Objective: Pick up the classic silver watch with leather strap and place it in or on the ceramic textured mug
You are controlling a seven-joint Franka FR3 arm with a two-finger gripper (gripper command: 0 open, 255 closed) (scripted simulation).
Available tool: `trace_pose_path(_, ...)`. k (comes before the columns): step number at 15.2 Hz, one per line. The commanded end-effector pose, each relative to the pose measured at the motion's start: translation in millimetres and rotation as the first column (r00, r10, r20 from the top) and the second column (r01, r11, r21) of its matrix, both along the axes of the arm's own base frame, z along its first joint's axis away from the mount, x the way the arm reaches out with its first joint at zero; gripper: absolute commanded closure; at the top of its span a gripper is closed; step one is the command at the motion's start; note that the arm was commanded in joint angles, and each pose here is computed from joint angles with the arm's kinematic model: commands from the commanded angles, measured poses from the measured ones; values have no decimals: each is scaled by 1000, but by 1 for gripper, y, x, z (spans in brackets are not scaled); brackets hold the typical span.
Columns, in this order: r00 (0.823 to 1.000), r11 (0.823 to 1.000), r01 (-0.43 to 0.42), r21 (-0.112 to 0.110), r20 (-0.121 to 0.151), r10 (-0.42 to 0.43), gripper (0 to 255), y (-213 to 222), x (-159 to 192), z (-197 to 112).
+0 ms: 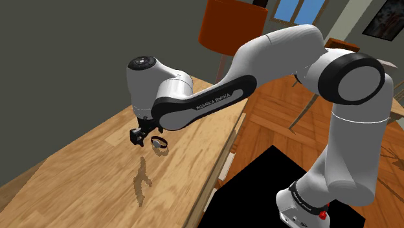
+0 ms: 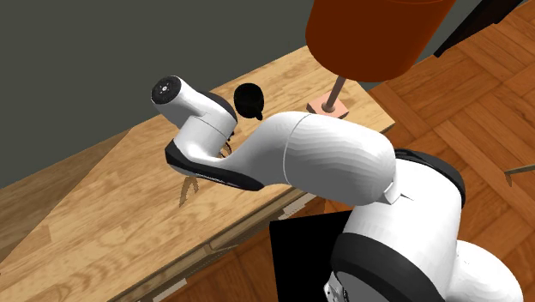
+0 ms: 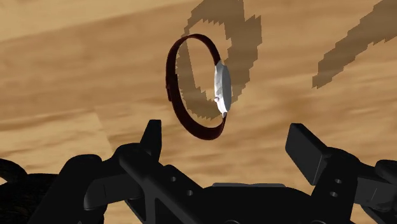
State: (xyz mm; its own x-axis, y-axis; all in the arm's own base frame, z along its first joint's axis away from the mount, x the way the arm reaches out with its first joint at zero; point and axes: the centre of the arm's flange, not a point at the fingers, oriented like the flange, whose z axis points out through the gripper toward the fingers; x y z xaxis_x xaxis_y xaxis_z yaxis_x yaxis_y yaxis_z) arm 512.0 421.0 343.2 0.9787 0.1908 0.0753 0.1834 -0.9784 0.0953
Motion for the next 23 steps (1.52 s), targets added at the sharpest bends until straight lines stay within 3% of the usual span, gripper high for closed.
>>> trace_pose_path(1, 1000, 1000, 0, 0, 0, 0, 0, 0, 0, -1)
trace_pose_path(6, 1000, 1000, 0, 0, 0, 0, 0, 0, 0, -1)
trace_pose_path(7, 1000, 1000, 0, 0, 0, 0, 255, 0, 0, -1)
trace_pose_path(16, 1000, 1000, 0, 0, 0, 0, 255, 0, 0, -1)
trace_pose_path(23, 1000, 1000, 0, 0, 0, 0, 255, 0, 0, 36)
